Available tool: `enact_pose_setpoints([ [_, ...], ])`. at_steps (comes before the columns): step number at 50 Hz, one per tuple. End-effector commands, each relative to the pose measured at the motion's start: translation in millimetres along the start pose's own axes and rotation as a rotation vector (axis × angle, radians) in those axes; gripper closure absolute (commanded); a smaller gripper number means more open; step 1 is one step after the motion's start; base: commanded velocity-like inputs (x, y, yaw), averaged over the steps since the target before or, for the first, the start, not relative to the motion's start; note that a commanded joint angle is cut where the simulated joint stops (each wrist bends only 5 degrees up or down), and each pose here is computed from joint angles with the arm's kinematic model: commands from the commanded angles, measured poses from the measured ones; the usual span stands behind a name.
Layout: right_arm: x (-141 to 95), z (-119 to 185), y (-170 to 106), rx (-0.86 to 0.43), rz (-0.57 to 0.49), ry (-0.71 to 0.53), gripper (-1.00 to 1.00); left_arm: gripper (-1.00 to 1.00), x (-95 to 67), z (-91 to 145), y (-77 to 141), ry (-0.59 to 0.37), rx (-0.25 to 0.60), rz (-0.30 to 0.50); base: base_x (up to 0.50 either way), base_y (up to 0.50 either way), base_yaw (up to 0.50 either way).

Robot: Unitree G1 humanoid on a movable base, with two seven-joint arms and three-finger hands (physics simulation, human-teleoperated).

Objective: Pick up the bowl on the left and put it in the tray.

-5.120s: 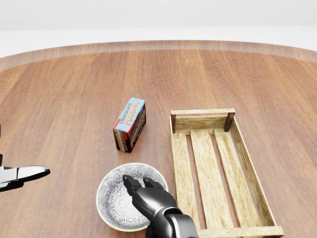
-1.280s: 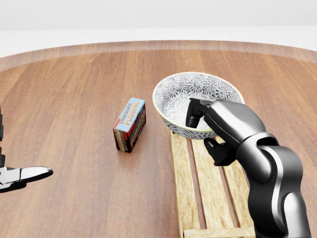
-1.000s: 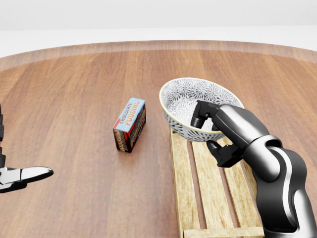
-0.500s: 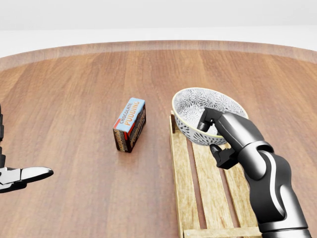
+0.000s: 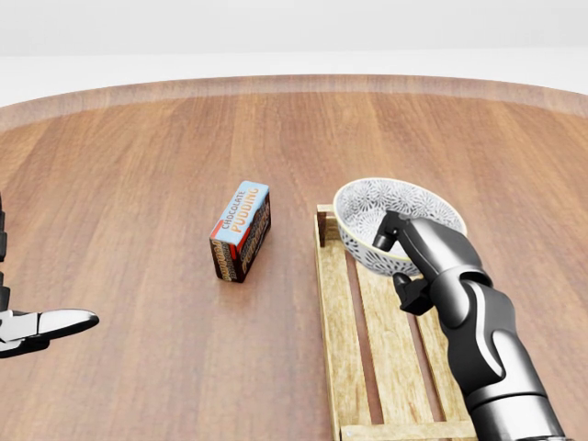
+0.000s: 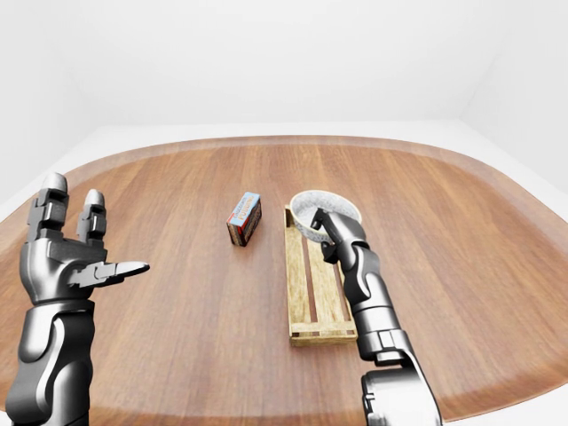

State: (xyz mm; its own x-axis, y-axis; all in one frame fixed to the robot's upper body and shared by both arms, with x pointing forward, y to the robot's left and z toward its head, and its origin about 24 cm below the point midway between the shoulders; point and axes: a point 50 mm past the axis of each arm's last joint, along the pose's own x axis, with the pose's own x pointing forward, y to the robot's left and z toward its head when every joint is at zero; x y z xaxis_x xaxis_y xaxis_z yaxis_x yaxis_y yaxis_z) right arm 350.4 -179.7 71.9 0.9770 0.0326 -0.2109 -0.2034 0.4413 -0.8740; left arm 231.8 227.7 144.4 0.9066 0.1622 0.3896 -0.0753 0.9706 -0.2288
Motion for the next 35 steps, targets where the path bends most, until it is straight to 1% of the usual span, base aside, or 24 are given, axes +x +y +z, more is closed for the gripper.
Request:
enact_pose_setpoints([
  [1, 6.4, -6.5, 6.4, -0.023, -0.024, 0.044, 1.0, -1.0, 0.2, -0.3, 0.5, 0.001, -0.001, 0.001, 0.0, 0.0, 0.0],
  [6, 7.1, -6.1, 11.7, -0.029, -0.009, 0.047, 1.0, -1.0, 0.4, 0.2, 0.9, -0.001, -0.003, 0.002, 0.0, 0.0, 0.0],
  [19, 11.3, -15.1, 37.1, -0.006, 0.049, 0.109, 1.0, -1.0, 0.5, 0.5, 1.2, -0.002, -0.005, 0.001, 0.0, 0.0, 0.0],
  [35, 10.0, -25.6, 52.1, 0.007, 0.071, 0.162, 1.0, -1.0, 0.8, -0.4, 0.9, 0.002, -0.003, 0.0, 0.0, 0.0, 0.0],
])
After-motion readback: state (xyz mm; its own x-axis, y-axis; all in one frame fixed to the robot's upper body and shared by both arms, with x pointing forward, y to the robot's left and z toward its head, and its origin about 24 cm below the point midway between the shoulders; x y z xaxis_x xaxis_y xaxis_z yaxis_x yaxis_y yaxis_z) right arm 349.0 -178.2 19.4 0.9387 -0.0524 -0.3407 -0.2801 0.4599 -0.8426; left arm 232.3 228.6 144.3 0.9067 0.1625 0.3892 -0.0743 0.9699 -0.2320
